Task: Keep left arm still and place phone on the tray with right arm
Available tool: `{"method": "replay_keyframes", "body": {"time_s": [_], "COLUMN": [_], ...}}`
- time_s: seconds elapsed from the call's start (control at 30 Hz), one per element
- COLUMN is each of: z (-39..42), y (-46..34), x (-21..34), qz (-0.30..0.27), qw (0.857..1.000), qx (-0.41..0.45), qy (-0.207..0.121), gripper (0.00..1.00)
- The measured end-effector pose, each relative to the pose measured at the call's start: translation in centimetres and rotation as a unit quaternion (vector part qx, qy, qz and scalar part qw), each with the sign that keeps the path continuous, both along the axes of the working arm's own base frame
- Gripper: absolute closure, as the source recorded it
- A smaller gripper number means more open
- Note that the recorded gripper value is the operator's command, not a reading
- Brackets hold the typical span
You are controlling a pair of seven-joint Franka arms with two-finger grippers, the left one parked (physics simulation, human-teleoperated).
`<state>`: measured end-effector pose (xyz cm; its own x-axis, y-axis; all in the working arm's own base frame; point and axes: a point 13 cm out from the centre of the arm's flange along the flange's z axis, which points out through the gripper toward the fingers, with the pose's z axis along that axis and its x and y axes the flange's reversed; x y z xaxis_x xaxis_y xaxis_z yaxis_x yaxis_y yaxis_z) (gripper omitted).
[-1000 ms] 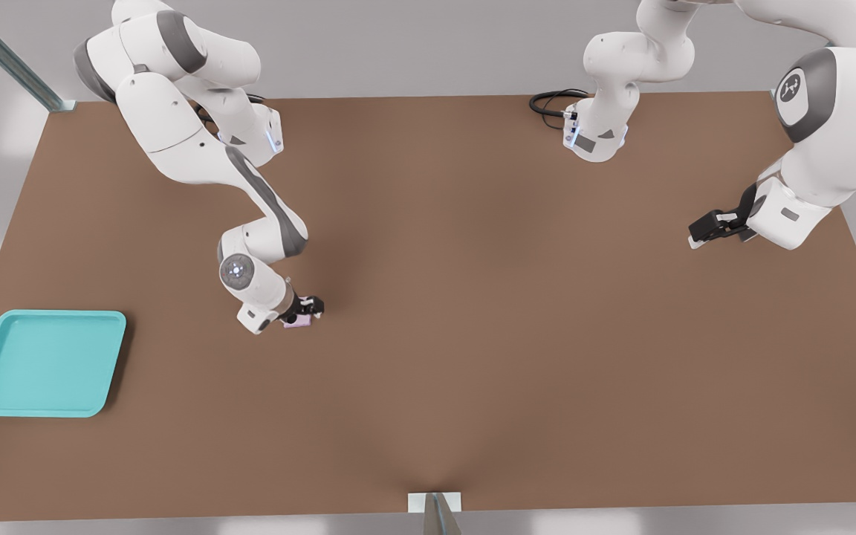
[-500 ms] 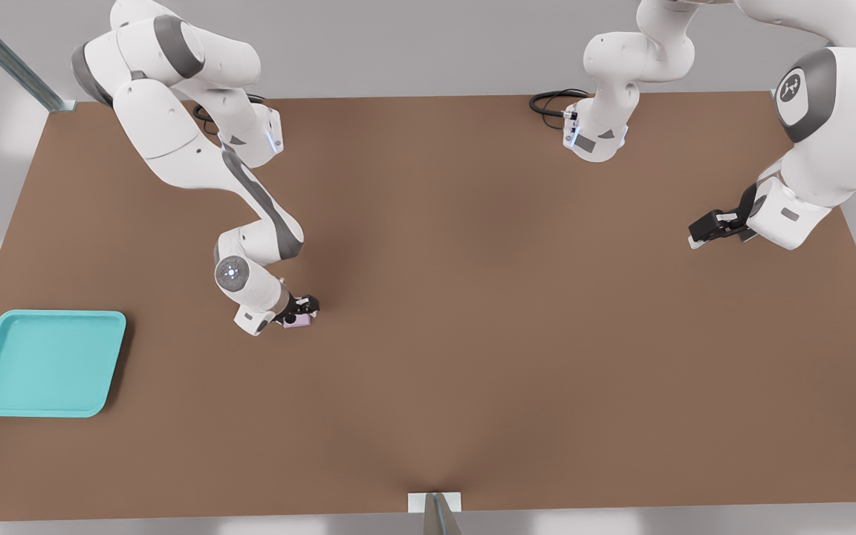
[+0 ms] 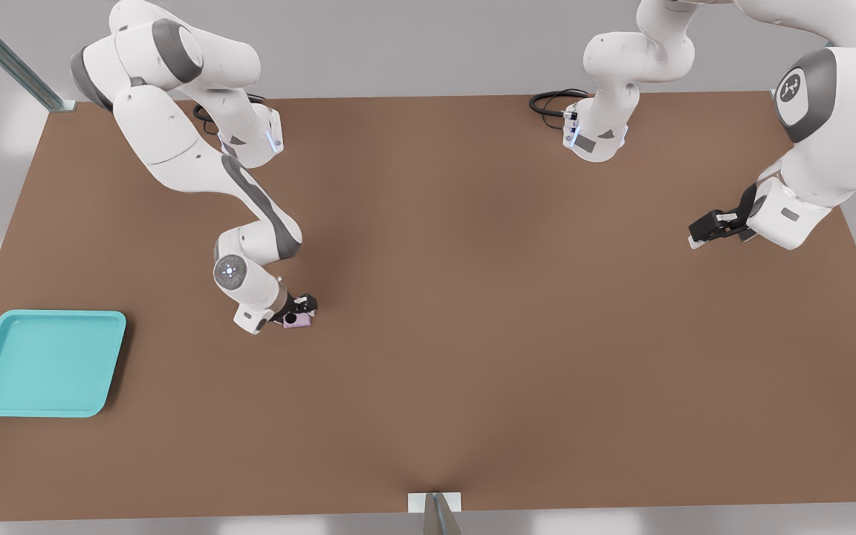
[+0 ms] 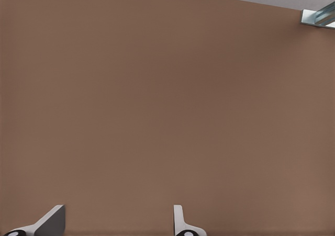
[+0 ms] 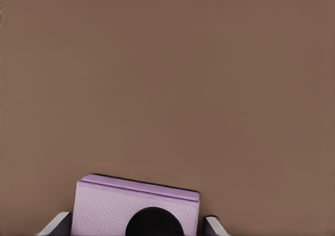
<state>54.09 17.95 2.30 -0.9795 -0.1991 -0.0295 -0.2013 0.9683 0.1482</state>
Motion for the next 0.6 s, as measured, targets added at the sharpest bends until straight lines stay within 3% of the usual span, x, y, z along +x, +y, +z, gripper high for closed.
{"method": "replay_keyframes", "body": {"time_s": [0.17,0.47,0.6], "z": [0.3,1.9,6.9], "y": [0.2,0.3,-1.4], "x": [0.4,1.8,5.8], "qz": [0.005,0.012,-0.003], "qw": [1.000,0.999,0.997], "qx": [0.002,0.004,0.003], "qy": [-0.010,-0.030,-0.073], "gripper": [0.21,0.22,0.23]}}
